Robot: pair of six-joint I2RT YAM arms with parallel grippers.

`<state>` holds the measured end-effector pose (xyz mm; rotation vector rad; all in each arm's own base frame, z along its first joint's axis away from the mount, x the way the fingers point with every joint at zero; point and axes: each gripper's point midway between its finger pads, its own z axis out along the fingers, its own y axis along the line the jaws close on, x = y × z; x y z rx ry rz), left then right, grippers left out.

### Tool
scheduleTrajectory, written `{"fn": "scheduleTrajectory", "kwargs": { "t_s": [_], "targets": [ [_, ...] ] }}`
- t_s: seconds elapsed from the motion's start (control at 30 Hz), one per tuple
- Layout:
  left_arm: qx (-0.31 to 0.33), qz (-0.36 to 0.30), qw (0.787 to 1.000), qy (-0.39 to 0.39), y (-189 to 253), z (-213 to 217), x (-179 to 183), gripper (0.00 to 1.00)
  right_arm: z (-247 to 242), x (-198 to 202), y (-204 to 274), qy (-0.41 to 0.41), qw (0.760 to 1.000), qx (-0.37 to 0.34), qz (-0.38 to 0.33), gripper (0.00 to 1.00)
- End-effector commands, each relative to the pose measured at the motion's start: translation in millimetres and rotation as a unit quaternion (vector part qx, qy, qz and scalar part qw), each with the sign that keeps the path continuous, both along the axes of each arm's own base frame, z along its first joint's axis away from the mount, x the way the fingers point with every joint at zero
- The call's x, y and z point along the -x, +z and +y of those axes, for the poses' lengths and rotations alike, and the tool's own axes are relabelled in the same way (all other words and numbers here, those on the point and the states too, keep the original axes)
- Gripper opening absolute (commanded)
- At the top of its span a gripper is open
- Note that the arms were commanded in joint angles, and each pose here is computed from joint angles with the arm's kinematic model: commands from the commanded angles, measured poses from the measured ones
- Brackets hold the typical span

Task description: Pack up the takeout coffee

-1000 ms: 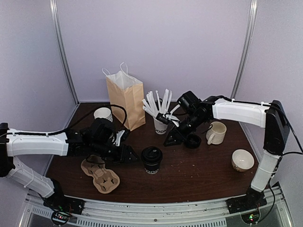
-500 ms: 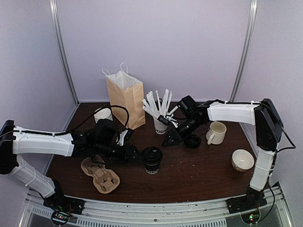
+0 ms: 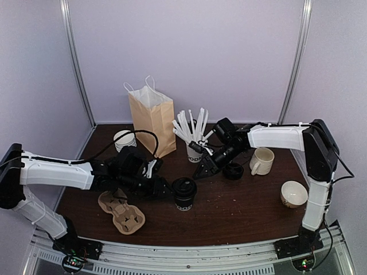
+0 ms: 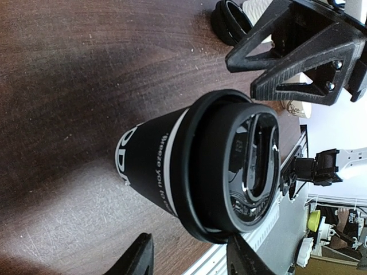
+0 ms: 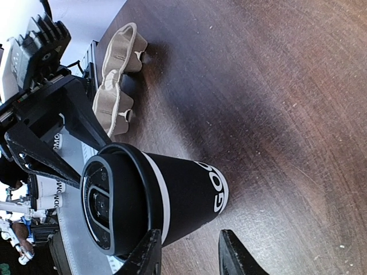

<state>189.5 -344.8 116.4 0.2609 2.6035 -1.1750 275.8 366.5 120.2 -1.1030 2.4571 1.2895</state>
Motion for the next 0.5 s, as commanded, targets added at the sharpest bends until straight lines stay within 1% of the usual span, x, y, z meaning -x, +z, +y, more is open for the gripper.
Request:
{"fn": "scheduleTrajectory", "kwargs": {
  "t_s": [0.0, 0.2, 0.47],
  "targets": [
    [0.014, -0.013, 1.0, -0.002, 4, -7, -5, 0.45, 8, -2, 2, 0.0, 1.0, -0.02, 0.023, 0.37],
    [0.004, -0.005, 1.0, 0.002, -7, -5, -8, 0.45, 7, 2, -5, 0.004, 0.999, -0.018, 0.038, 0.39],
    [-0.016, 0.022, 1.0, 0.007, -21, 1, -6, 0.44, 8, 1, 2, -0.002, 0.999, -0.029, 0.044, 0.4]
  ]
}}
